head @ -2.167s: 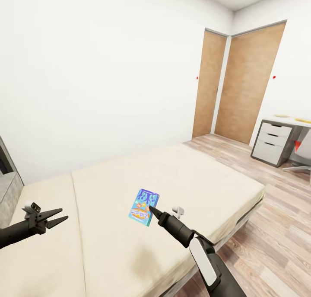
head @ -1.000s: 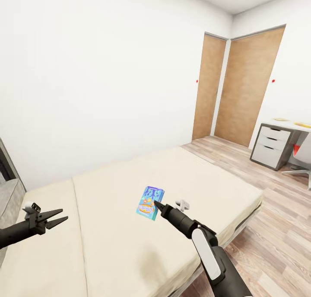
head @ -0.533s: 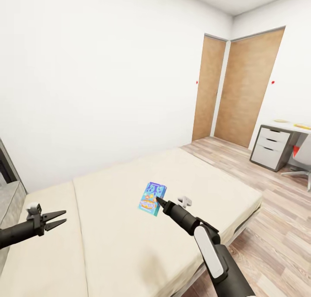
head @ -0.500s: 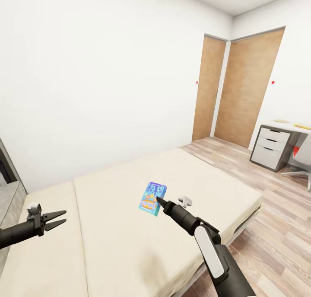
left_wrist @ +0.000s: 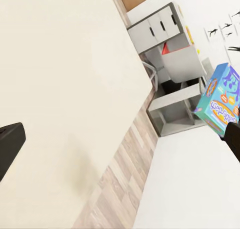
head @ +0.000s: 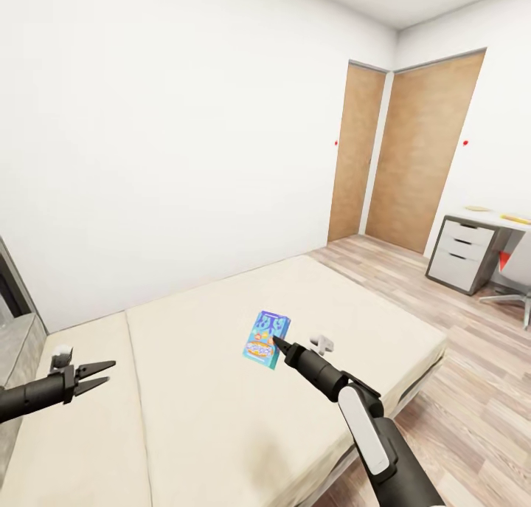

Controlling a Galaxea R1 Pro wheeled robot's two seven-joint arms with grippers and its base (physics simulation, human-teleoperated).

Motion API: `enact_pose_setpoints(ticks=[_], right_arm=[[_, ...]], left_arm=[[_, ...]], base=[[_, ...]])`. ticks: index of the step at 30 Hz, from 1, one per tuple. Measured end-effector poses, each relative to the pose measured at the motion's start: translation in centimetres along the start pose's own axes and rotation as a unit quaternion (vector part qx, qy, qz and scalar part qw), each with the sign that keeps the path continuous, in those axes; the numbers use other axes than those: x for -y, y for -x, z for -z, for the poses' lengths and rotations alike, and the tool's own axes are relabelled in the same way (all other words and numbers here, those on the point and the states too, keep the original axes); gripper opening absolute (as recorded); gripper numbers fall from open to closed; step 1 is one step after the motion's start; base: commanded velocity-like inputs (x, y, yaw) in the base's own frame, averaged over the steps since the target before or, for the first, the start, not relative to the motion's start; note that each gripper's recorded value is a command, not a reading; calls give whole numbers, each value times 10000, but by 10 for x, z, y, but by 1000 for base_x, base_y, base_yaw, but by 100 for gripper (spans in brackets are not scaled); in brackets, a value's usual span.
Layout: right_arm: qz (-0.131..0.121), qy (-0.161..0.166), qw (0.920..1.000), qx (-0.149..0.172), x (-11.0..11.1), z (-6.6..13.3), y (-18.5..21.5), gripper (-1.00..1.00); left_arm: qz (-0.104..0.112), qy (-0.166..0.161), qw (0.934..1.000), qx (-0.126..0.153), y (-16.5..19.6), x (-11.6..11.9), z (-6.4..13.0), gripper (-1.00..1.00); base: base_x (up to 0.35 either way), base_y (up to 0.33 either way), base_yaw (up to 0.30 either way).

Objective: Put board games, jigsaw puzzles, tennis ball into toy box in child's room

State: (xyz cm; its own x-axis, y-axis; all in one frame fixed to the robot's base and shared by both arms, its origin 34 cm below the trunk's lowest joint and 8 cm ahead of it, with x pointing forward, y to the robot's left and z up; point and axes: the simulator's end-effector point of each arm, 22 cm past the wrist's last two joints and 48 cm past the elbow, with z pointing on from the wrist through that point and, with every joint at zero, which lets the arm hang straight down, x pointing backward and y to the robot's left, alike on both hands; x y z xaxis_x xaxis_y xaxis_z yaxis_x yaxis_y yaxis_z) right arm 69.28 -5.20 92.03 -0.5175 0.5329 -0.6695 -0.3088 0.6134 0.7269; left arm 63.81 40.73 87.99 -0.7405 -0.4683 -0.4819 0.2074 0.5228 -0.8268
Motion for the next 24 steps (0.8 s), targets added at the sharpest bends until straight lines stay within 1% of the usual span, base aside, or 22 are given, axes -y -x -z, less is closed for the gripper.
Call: enact_pose_setpoints(ticks=[2, 9, 12, 17, 20, 24], right_arm=[[-22, -23, 10000, 32, 0, 2, 5, -100], [-63, -64, 9999, 80, -3, 5, 17, -100], [-71, -68, 9999, 89, -6, 6, 20, -100], [-72, -76, 9999, 96, -11, 7, 26, -100], [-99, -115, 9998, 142, -10, 10, 33, -100], [-165, -170, 9995, 232, -8, 14, 43, -100]], left_arm=[[-13, 98, 9999, 38, 4, -1, 2, 100], [-45, 210, 9997, 112, 15, 5, 6, 100], [-44, 311, 9994, 119, 18, 5, 7, 100], [-92, 602, 9981, 121, 23, 1, 8, 100], [-172, 934, 9954, 122, 28, -6, 6, 100], [-248, 1284, 9914, 101, 30, -11, -1, 100]], base=[[0, 0, 0], [0, 0, 0], [0, 0, 4], [0, 0, 41], [0, 0, 61], [0, 0, 64]])
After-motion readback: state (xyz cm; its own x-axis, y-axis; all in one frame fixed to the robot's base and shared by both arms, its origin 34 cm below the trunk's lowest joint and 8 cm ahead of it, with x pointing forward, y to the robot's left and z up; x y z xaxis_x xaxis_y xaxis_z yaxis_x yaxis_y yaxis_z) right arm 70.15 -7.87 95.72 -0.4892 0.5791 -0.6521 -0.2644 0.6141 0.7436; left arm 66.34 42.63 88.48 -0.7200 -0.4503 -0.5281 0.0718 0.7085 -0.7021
